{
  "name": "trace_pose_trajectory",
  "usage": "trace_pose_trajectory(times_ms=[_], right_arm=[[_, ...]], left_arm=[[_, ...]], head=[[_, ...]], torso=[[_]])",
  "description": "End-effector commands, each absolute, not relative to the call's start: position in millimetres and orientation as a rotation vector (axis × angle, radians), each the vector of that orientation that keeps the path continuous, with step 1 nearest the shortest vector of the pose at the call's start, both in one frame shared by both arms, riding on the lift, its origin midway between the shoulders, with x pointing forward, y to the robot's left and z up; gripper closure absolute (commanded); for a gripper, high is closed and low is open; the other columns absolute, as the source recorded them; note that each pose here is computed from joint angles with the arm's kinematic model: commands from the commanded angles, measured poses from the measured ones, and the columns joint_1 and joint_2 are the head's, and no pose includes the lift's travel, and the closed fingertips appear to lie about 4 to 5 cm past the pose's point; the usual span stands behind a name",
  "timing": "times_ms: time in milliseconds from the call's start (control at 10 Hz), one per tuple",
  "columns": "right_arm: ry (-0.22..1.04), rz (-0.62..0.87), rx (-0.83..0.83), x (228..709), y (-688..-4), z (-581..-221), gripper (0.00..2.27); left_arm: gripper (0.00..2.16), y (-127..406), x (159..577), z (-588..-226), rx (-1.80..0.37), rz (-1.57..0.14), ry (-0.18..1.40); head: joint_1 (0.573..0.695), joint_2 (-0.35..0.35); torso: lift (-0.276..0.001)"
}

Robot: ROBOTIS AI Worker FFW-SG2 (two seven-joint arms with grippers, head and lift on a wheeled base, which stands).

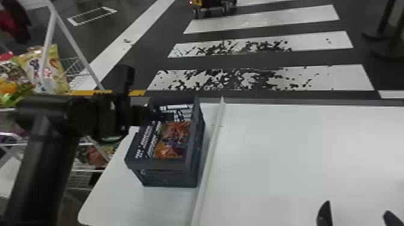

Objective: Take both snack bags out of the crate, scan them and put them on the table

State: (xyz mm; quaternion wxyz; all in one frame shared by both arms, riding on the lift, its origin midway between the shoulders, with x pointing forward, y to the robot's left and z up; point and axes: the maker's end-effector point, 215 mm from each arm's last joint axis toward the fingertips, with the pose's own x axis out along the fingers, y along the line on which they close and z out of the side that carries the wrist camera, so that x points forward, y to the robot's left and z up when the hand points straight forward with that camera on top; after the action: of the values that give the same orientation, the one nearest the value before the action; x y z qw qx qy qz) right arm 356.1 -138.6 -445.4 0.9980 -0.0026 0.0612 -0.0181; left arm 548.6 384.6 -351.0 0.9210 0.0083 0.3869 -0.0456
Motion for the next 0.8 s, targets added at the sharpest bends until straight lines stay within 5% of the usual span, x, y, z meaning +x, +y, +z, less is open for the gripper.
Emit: trace_pose_trajectory(times_ms=[0,700], right_arm=[[0.124,-0.039,-0.006,356.2,-140.3,-446.0,0.05],[0.138,-0.031,-0.011,361.7,-141.7,-452.9,0.05]], left_arm=[[0.14,384.9,552.9,-368.0,0.019,-0.085,0.838],[0.14,390.5,550.4,-423.2,0.050,-0.046,0.968]], head=[[0.695,0.298],[0.695,0.291]], torso=[[-0.093],[-0.093]])
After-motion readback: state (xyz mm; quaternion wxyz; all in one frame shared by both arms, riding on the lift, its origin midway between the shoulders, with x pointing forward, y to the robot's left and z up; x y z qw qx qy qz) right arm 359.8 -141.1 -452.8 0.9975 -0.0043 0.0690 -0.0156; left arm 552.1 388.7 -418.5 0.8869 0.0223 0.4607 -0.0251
